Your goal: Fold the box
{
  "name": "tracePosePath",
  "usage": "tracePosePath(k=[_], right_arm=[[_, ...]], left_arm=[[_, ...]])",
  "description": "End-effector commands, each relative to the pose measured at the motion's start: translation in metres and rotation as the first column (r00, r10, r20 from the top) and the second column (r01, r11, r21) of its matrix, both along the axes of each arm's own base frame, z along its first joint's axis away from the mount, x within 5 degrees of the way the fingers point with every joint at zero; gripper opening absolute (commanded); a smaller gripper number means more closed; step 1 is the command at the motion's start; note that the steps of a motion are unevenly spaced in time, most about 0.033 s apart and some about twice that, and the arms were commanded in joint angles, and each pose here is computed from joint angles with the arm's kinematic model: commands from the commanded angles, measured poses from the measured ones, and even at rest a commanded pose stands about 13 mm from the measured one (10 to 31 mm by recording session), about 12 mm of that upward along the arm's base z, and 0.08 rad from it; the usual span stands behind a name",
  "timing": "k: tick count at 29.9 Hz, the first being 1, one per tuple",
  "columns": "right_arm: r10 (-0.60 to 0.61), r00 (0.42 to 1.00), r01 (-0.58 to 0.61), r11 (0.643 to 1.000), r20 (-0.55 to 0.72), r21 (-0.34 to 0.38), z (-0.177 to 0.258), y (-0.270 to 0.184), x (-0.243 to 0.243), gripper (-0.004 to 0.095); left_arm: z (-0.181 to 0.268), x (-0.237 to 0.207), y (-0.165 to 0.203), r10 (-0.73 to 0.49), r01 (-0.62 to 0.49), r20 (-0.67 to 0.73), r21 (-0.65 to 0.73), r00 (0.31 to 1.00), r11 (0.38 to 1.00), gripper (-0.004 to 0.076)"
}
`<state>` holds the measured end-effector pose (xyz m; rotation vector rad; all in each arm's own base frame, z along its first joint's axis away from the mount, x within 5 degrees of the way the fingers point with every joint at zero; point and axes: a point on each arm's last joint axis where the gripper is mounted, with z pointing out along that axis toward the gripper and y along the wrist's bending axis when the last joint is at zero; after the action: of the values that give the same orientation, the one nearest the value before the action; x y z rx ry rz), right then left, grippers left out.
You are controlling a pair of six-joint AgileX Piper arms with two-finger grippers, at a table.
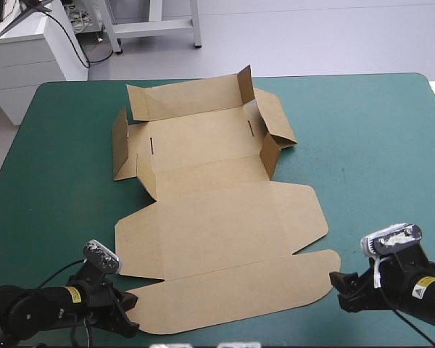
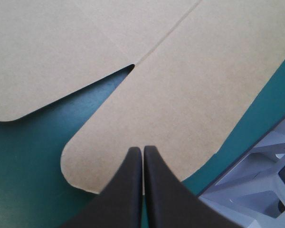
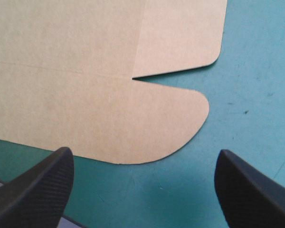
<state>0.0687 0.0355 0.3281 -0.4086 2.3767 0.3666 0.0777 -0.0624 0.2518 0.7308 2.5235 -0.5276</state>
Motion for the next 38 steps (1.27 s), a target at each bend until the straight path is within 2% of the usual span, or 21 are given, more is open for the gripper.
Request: tracePosePath(k=[1,10,21,31,38], right_arm=[[0.001,0.999,-0.003,0.999,0.052,0.033,0.026,0.004,0.017,0.0748],[0.036,0.997,-0.035,0.999,-0.061,0.015,0.043,0.016,0.091,0.0748],[0.083,0.985,-0.087,0.996,-0.148,-0.021,0.051,0.034,0.217,0.0746],[0.178,0.968,-0.162,0.981,-0.175,0.103,0.051,0.059,0.306,0.0742],[0.193,0.958,-0.160,0.974,-0.214,0.158,0.023,0.068,0.344,0.0742]], left_arm=[[0.012,0.003,-0.004,0.003,-0.001,0.042,-0.050,0.999,0.999,-0.0008],[0.012,0.003,-0.004,0.003,-0.001,0.042,-0.050,0.999,0.999,-0.0008],[0.012,0.003,-0.004,0.003,-0.001,0.042,-0.050,0.999,0.999,-0.0008],[0.012,0.003,-0.004,0.003,-0.001,0.042,-0.050,0.999,0.999,-0.0008],[0.012,0.003,-0.004,0.003,-0.001,0.042,-0.050,0.999,0.999,-0.0008]])
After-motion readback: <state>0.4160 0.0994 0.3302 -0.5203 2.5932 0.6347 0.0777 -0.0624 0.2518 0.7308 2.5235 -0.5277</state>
